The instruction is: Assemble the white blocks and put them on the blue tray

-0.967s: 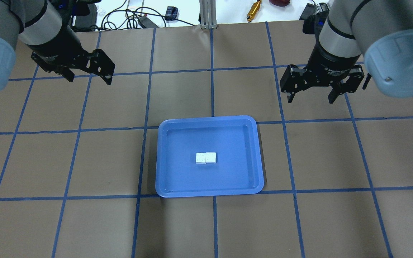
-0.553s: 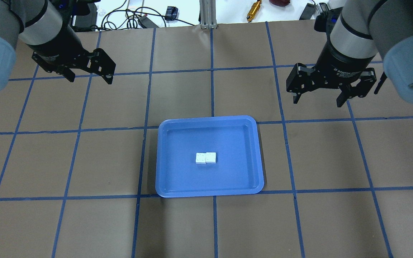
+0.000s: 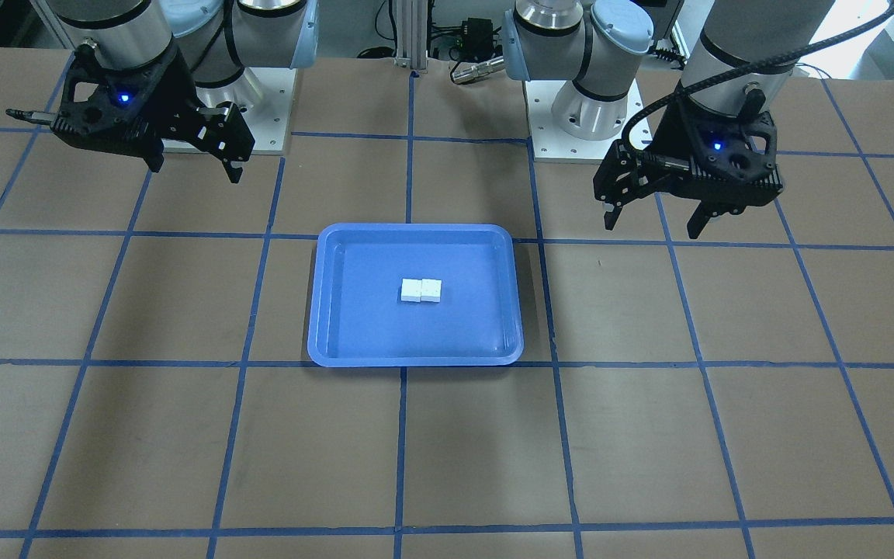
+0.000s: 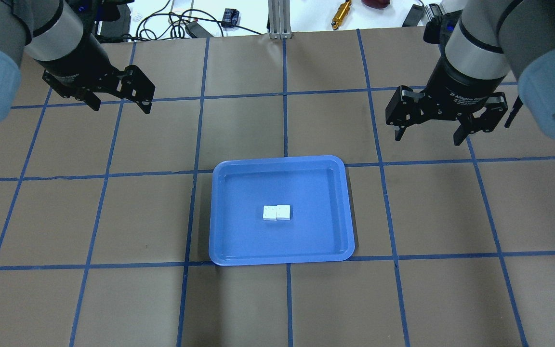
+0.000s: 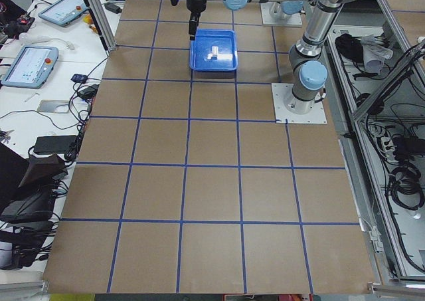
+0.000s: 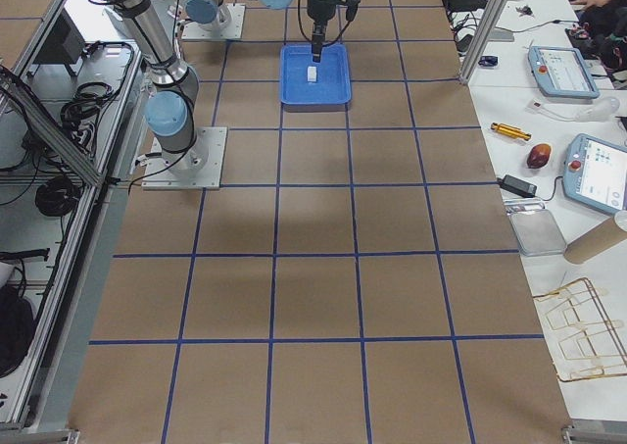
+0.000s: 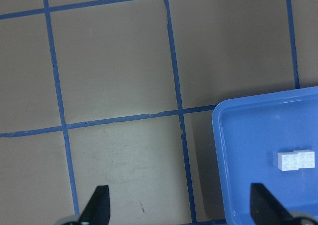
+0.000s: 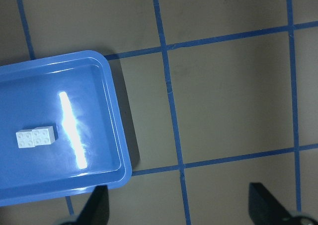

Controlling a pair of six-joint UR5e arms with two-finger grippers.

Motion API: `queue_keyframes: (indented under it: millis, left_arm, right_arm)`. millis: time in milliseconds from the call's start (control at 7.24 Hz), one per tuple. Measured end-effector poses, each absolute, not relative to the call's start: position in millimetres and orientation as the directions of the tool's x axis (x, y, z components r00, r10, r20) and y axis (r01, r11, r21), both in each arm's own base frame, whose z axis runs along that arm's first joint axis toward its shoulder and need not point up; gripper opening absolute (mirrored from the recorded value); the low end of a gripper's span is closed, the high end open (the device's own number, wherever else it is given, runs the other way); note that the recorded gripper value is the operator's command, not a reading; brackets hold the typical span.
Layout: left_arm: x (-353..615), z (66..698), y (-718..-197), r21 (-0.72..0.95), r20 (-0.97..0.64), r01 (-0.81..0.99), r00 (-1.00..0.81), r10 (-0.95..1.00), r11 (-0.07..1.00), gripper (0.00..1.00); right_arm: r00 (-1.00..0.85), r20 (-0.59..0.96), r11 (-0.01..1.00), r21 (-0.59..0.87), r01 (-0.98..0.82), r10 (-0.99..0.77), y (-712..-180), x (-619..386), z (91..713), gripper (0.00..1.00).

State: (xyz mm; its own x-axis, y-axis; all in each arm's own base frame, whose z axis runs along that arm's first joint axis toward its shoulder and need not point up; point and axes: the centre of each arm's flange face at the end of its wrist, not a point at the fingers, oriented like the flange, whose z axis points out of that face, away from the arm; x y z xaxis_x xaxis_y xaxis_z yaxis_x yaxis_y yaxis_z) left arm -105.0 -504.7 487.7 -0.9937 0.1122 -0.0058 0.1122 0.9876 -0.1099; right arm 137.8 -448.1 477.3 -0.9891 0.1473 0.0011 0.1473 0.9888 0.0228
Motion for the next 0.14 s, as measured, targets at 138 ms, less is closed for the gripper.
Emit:
queue_keyframes:
  millis: [138]
  left_arm:
    - [-104.7,487.7,-504.7,-0.11,-0.006,0.112,-0.994,0.112,0.988,1.0]
  right_arm:
    - [-0.989,-0.002,0.989,0.022,0.147,0.147,-448.2,138.1,477.5,1.0]
